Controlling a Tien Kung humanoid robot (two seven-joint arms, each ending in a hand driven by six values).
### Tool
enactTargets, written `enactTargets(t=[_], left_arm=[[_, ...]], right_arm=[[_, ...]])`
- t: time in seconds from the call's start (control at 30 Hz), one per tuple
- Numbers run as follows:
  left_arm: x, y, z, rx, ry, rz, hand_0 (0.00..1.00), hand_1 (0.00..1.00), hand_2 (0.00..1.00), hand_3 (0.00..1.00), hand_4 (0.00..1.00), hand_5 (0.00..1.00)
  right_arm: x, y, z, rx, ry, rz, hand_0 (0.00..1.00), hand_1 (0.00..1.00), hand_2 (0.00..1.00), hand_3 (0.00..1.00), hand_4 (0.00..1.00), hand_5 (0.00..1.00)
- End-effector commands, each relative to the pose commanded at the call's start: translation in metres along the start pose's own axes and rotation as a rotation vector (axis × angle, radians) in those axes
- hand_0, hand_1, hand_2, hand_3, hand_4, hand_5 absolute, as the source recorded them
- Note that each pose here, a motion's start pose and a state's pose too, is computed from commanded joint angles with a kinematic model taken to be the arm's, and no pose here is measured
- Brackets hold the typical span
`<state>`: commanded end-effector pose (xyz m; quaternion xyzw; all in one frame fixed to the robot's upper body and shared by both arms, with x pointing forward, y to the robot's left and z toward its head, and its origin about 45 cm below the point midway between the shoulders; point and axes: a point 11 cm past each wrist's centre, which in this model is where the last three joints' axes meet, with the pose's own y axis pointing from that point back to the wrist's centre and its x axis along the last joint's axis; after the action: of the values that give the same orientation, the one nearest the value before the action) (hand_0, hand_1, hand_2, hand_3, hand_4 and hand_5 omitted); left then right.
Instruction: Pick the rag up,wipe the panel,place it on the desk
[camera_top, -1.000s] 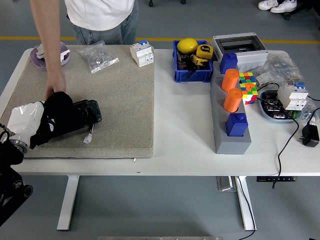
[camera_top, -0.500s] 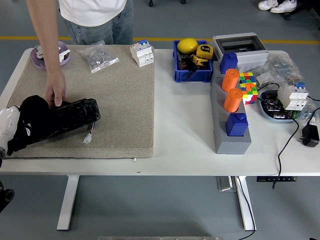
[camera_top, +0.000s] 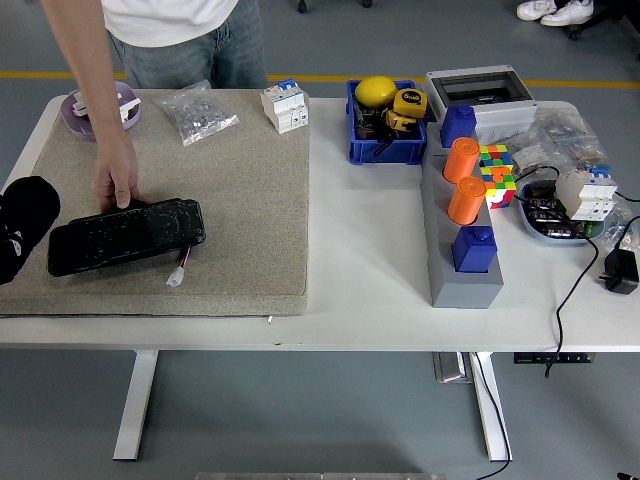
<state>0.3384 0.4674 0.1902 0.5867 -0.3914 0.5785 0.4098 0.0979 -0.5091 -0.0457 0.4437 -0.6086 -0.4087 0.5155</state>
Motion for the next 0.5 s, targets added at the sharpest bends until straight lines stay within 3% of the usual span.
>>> enactTargets(t=[0.2, 0.5], left_arm=[[-0.003, -0.014, -0.01, -0.012, -0.025, -0.001, 0.22, 0.16, 0.539, 0.468, 0.053, 0.002], [-0.021, -0.017, -0.018, -0.003, -0.039, -0.053, 0.219, 0.16, 0.537, 0.47, 0.057, 0.002]], right_arm=[[-0.001, 0.0, -0.001, 0.002, 0.0, -0.001, 0.737, 0.448, 0.707, 0.698, 0.998, 0.615], [-0.002, 0.0, -0.004, 0.006, 0.006, -0.001, 0.737, 0.449, 0.707, 0.698, 0.998, 0.616]])
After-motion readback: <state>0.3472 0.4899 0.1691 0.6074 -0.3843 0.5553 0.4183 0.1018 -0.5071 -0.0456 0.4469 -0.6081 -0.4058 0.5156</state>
